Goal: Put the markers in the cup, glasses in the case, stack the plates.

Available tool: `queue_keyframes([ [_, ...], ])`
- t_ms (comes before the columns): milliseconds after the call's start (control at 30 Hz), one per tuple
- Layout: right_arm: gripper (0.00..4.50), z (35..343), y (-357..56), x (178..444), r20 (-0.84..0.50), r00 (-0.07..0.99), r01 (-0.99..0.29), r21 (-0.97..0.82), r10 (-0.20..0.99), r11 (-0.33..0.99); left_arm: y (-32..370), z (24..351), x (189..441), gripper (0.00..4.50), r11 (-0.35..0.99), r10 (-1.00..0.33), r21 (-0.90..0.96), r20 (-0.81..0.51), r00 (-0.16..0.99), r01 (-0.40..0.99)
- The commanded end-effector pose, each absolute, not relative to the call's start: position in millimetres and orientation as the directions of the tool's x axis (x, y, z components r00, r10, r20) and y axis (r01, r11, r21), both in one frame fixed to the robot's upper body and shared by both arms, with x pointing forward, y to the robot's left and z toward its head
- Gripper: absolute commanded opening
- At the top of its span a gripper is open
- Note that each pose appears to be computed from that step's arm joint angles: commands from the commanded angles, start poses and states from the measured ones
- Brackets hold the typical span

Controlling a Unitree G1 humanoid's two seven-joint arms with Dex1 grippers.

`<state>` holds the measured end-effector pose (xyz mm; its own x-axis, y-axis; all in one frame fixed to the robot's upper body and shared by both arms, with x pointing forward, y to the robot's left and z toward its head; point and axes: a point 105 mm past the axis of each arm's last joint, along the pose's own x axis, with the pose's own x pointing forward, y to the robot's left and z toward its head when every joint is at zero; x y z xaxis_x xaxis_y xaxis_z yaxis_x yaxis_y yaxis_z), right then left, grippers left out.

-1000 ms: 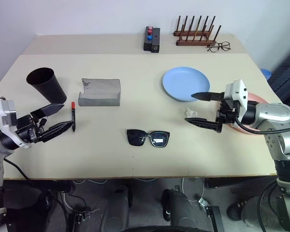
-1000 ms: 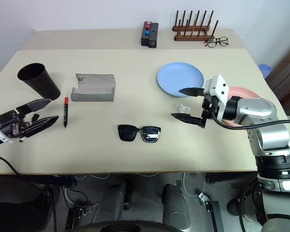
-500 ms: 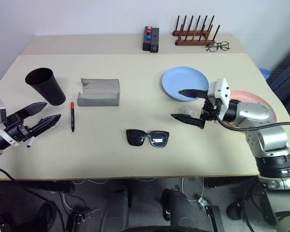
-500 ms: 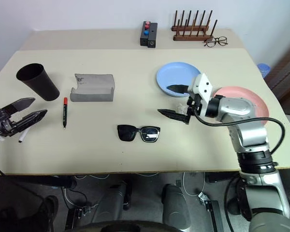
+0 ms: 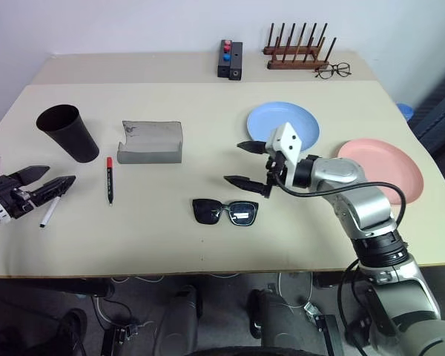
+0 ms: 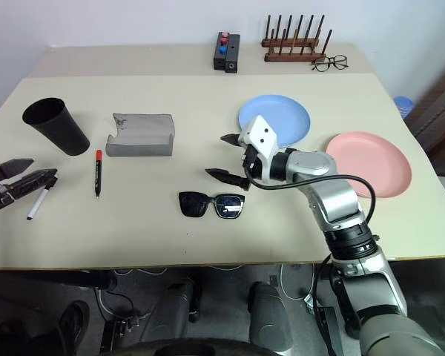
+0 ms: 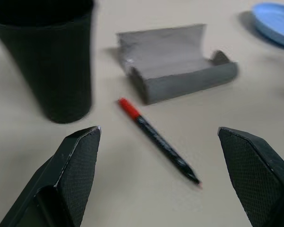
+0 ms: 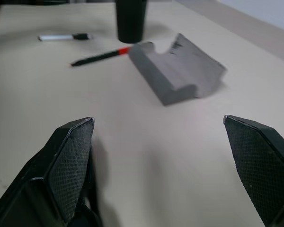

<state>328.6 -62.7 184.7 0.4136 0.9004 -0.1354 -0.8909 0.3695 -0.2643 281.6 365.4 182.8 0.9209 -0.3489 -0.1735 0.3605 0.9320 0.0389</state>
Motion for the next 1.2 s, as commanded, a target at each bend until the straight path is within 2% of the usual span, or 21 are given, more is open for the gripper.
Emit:
queue_keyframes([
  [33,4.5,197.5,-61.0,322.3,-0.122,0.398,-0.889,-0.293,0.909,0.35,387.5,181.6,280.2,4.11,0.948,-0.274,0.102,-0.21,0.939,0.3],
  [167,4.5,198.5,-60.0,316.6,-0.12,0.386,-0.895,-0.287,0.915,0.34,406.1,164.6,276.6,4.11,0.966,-0.209,0.076,-0.325,0.923,0.245],
  [267,4.5,198.5,-60.8,316.4,-0.118,0.393,-0.892,-0.288,0.912,0.348,404.1,160.8,282.6,4.11,0.967,-0.217,0.049,-0.353,0.91,0.249],
  [400,4.5,199.9,-60.5,316.2,-0.117,0.391,-0.892,-0.292,0.913,0.345,405.0,146.9,283.5,4.11,0.969,-0.197,0.035,-0.498,0.845,0.246],
  [500,4.5,199.7,-62.3,317.4,-0.119,0.4,-0.89,-0.288,0.909,0.354,402.2,142.8,280.1,4.11,0.963,-0.22,0.004,-0.559,0.799,0.268],
  [600,4.5,198.0,-64.2,316.3,-0.125,0.404,-0.89,-0.285,0.906,0.357,406.3,140.4,278.5,4.11,0.971,-0.186,0.003,-0.616,0.765,0.238],
  [867,4.5,195.4,-66.7,314.6,-0.131,0.416,-0.887,-0.279,0.9,0.369,413.8,143.3,291.4,4.11,0.982,-0.109,0.046,-0.661,0.742,0.185],
  [1200,4.5,194.3,-68.8,313.3,-0.132,0.425,-0.883,-0.276,0.895,0.379,407.3,145.4,314.6,4.11,0.979,-0.119,0.045,-0.659,0.743,0.197],
])
